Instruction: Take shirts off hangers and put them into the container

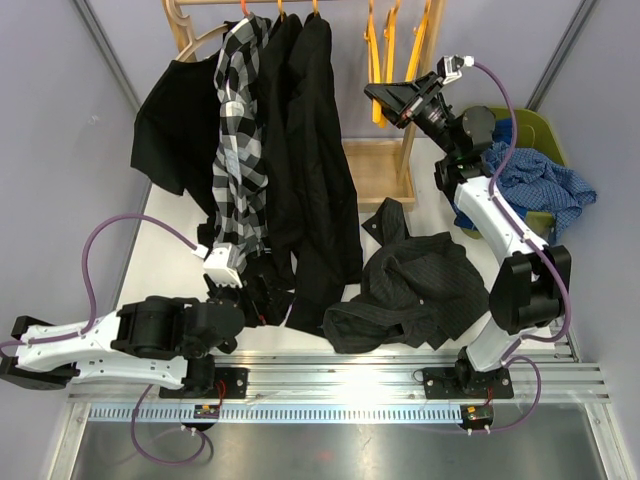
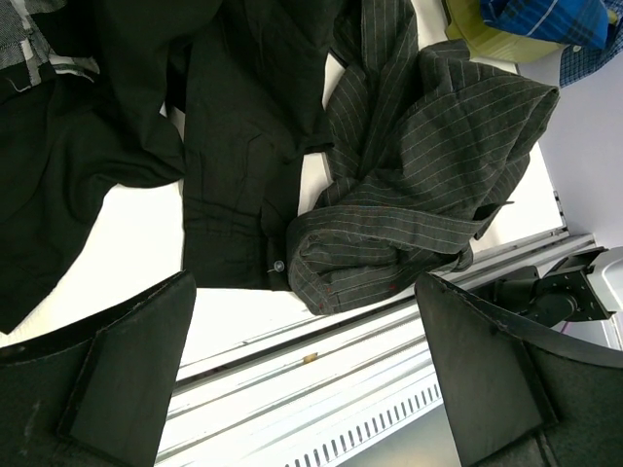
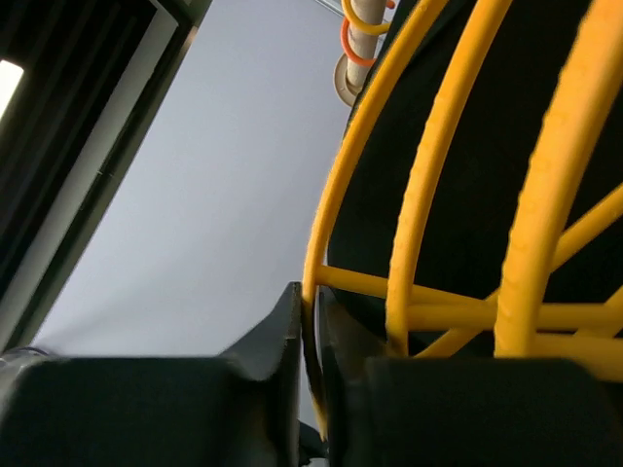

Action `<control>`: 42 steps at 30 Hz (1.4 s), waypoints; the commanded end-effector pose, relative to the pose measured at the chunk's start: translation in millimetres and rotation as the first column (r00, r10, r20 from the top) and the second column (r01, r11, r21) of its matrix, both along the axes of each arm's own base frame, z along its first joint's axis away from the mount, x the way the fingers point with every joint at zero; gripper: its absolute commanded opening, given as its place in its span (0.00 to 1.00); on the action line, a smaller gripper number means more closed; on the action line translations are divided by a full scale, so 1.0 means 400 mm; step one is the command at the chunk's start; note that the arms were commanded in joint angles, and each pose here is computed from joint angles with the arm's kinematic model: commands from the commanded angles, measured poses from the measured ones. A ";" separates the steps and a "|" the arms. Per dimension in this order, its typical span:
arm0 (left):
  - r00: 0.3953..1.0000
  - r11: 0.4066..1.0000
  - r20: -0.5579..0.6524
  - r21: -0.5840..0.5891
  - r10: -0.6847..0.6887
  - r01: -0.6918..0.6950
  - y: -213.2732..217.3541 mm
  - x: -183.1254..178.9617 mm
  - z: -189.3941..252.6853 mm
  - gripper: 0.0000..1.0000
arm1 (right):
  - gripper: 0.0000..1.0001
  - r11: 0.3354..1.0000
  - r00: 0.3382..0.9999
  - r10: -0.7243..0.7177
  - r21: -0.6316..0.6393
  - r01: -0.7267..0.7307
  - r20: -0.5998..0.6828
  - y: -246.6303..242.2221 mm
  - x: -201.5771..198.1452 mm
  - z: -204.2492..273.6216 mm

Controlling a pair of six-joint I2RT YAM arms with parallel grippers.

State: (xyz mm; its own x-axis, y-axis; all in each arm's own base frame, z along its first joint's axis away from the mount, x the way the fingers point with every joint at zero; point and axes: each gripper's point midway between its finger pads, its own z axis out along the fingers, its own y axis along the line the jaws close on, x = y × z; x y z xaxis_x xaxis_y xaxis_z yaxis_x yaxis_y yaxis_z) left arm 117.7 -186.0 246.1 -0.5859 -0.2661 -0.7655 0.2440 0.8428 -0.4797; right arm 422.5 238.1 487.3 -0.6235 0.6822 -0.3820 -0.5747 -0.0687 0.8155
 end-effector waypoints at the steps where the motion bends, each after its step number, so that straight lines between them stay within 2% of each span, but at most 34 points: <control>1: 0.999 0.998 0.020 -0.051 0.043 -0.042 0.004 0.014 0.019 0.99 | 0.33 1.000 0.999 0.019 -0.010 -0.019 0.036 -0.012 -0.050 0.013; 2: 0.999 0.998 0.021 -0.051 0.044 -0.043 0.005 0.014 0.020 0.99 | 0.55 1.000 0.998 0.026 -0.014 -0.025 0.065 -0.016 -0.078 0.029; 4: 0.999 0.998 0.022 -0.045 0.046 -0.045 0.008 0.015 0.018 0.99 | 0.67 0.998 0.994 0.047 -0.039 -0.044 0.098 -0.014 -0.117 0.022; 5: 0.999 0.998 0.020 -0.041 0.047 -0.046 0.010 0.014 0.015 0.99 | 0.80 0.998 0.990 0.048 -0.048 -0.041 0.135 -0.022 -0.161 0.052; 9: 0.998 0.998 0.019 -0.041 0.051 -0.051 0.011 0.015 0.009 0.99 | 0.89 0.992 0.980 0.037 -0.126 -0.013 0.195 -0.036 -0.261 0.060; 10: 0.999 0.998 0.018 -0.041 0.051 -0.050 0.012 0.015 0.008 0.99 | 0.89 0.986 0.985 0.022 -0.164 0.007 0.172 -0.038 -0.265 0.026; 11: 0.999 0.998 0.017 -0.040 0.051 -0.050 0.012 0.015 0.007 0.99 | 0.89 0.983 0.979 0.009 -0.179 0.028 0.203 -0.050 -0.314 0.048; 12: 0.999 0.998 0.016 -0.039 0.049 -0.048 0.012 0.013 0.007 0.99 | 0.93 0.969 0.970 -0.030 -0.231 0.088 0.242 -0.056 -0.320 0.032; 13: 0.999 0.998 0.013 -0.037 0.047 -0.046 0.012 0.012 0.004 0.99 | 0.96 0.950 0.988 -0.047 -0.300 0.091 0.149 -0.057 -0.319 -0.029; 14: 0.999 0.998 0.012 -0.042 0.046 -0.045 0.011 0.012 0.006 0.99 | 0.98 0.934 0.981 -0.073 -0.332 0.131 0.182 -0.073 -0.367 -0.021; 15: 0.999 0.998 0.011 -0.037 0.045 -0.044 0.010 0.011 0.002 0.99 | 0.99 0.884 0.960 -0.151 -0.403 0.238 0.234 -0.093 -0.355 -0.049; 16: 0.999 0.999 0.008 -0.034 0.043 -0.043 0.010 0.010 -0.003 0.99 | 0.99 0.836 0.980 -0.162 -0.512 0.199 0.117 -0.091 -0.373 -0.139; 17: 0.999 0.999 0.008 -0.036 0.039 -0.039 0.006 0.009 -0.004 0.99 | 0.99 0.785 0.963 -0.236 -0.559 0.266 0.128 -0.120 -0.382 -0.156; 18: 0.999 0.999 0.007 -0.034 0.035 -0.034 0.003 0.008 -0.007 0.99 | 1.00 0.725 0.960 -0.243 -0.631 0.277 0.142 -0.127 -0.391 -0.198; 19: 0.999 0.999 0.006 -0.035 0.037 -0.037 0.002 0.008 -0.008 0.99 | 1.00 0.668 0.972 -0.229 -0.720 0.191 0.045 -0.119 -0.429 -0.283; 20: 0.999 0.999 0.004 -0.030 0.033 -0.033 -0.003 0.007 -0.011 0.99 | 0.99 0.591 0.950 -0.310 -0.776 0.223 0.037 -0.145 -0.425 -0.325; 22: 1.000 0.999 0.002 -0.023 0.030 -0.030 -0.008 0.006 -0.014 0.99 | 0.99 0.458 0.930 -0.365 -0.877 0.142 -0.039 -0.172 -0.466 -0.444; 23: 1.000 0.999 0.000 -0.024 0.030 -0.030 -0.010 0.006 -0.011 0.99 | 1.00 0.376 0.909 -0.416 -0.913 0.157 -0.015 -0.182 -0.478 -0.481; 25: 1.000 1.000 -0.005 -0.009 0.024 -0.024 -0.017 0.003 -0.018 0.99 | 0.99 0.265 0.872 -0.487 -0.961 0.086 -0.056 -0.210 -0.517 -0.577; 26: 1.000 1.000 -0.007 -0.005 0.024 -0.024 -0.018 0.003 -0.018 0.99 | 0.99 0.195 0.858 -0.513 -0.976 0.096 -0.018 -0.217 -0.530 -0.603; 27: 1.000 1.000 -0.011 -0.003 0.023 -0.023 -0.022 0.002 -0.019 0.99 | 1.00 0.181 0.841 -0.540 -0.981 0.075 -0.036 -0.213 -0.546 -0.628; 28: 1.000 1.000 -0.013 0.000 0.022 -0.022 -0.023 0.001 -0.021 0.99 | 1.00 0.110 0.834 -0.550 -0.994 0.019 -0.045 -0.222 -0.567 -0.680; 29: 1.000 1.000 -0.014 0.002 0.024 -0.024 -0.023 0.001 -0.021 0.99 | 0.99 0.061 0.835 -0.550 -0.998 0.024 -0.014 -0.216 -0.582 -0.698; 31: 0.999 1.000 -0.019 0.007 0.026 -0.026 -0.024 0.000 -0.022 0.99 | 0.99 0.004 0.806 -0.591 -1.000 -0.024 -0.022 -0.220 -0.600 -0.758; 35: 0.999 1.000 -0.031 0.012 0.020 -0.019 -0.029 -0.004 -0.032 0.99 | 0.99 -0.003 0.786 -0.618 -1.000 -0.018 -0.012 -0.208 -0.593 -0.831; 39: 0.999 1.000 -0.043 0.016 0.015 -0.014 -0.035 -0.008 -0.040 0.99 | 0.99 0.077 0.740 -0.671 -0.997 0.015 -0.041 -0.182 -0.572 -0.901; 42: 0.999 1.000 -0.044 0.013 0.013 -0.013 -0.033 -0.009 -0.039 0.99 | 0.99 0.073 0.699 -0.713 -0.997 -0.013 -0.062 -0.174 -0.570 -0.969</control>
